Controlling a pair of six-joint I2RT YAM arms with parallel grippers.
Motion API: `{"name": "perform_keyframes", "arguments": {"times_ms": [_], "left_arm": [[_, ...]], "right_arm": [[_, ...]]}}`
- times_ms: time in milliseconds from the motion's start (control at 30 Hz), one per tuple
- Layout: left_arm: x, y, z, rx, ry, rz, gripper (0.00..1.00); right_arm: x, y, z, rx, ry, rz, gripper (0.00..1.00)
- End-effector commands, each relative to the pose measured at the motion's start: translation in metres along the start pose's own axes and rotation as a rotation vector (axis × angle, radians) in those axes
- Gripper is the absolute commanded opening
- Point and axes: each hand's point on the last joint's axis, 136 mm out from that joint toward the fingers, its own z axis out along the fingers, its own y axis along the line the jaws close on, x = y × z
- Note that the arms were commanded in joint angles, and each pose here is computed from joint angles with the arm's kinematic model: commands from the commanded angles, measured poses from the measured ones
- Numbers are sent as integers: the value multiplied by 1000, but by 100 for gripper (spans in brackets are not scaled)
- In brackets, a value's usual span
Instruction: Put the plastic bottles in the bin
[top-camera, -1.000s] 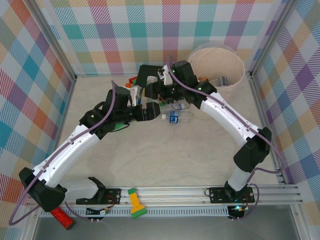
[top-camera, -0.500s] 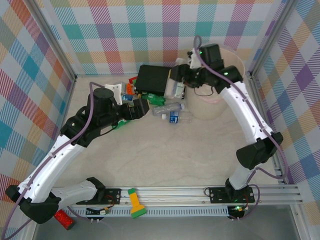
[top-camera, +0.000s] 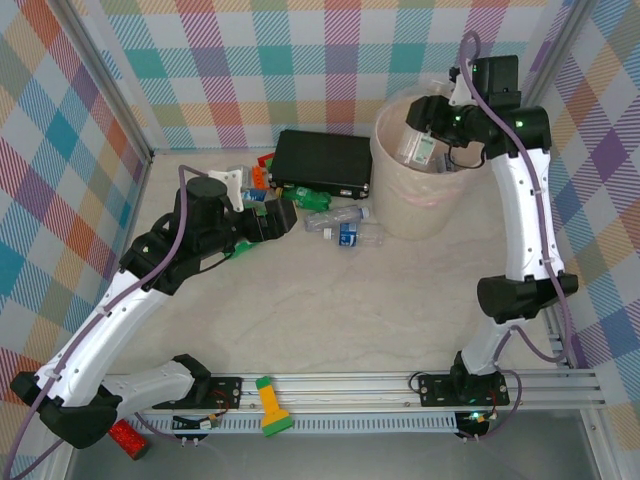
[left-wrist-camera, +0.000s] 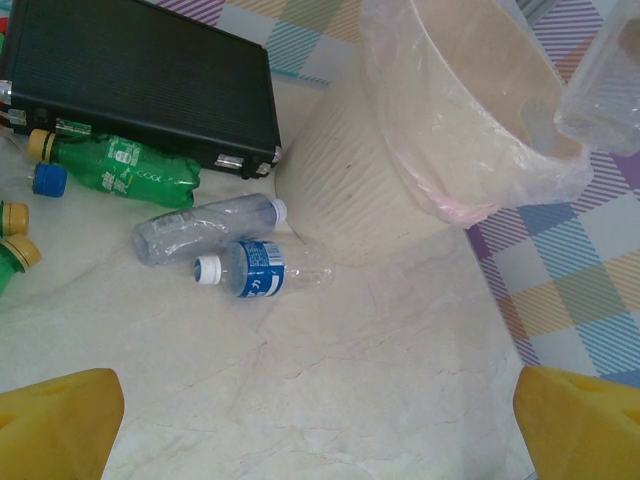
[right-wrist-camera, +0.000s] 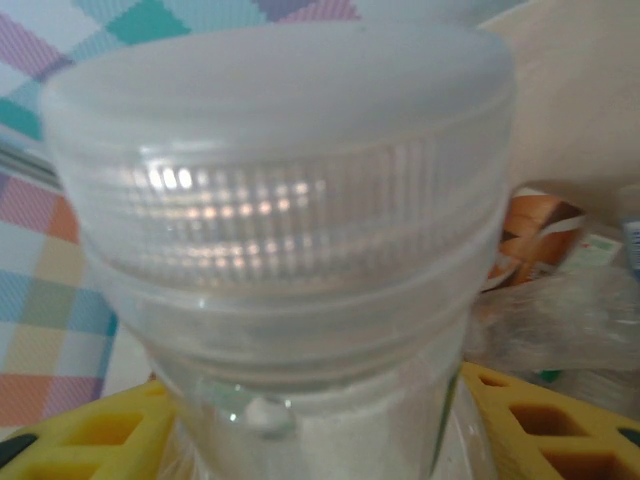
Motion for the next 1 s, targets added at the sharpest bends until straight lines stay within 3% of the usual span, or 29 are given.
{"name": "perform_keyframes", "arguments": {"times_ms": [0,400,733,800,833,867,967], "left_arm": [[2,4,-7,-5,-1,2,100],[4,11,-13,-39,-1,-4,99],[6,11,-12,-40,3,-7,100],[6,12,-11,-41,7,-7,100],[7,11,-11,-39,9,-9,99],[7,11,-11,-39,11,-8,100],[7,12,-9,-45,14,-8,100]], "right_arm": [[-5,-26,4,84,7,-31,50],[-6,-81,36,236,74,-34,51],[1,-102,51,289,121,-34,53],[0,-100,49,283,116,-39,67],[-1,-99,48,282,112,-43,79],[-3,-97,46,278,104,-49,99],[-10,-92,36,275,65,-58,99]]}}
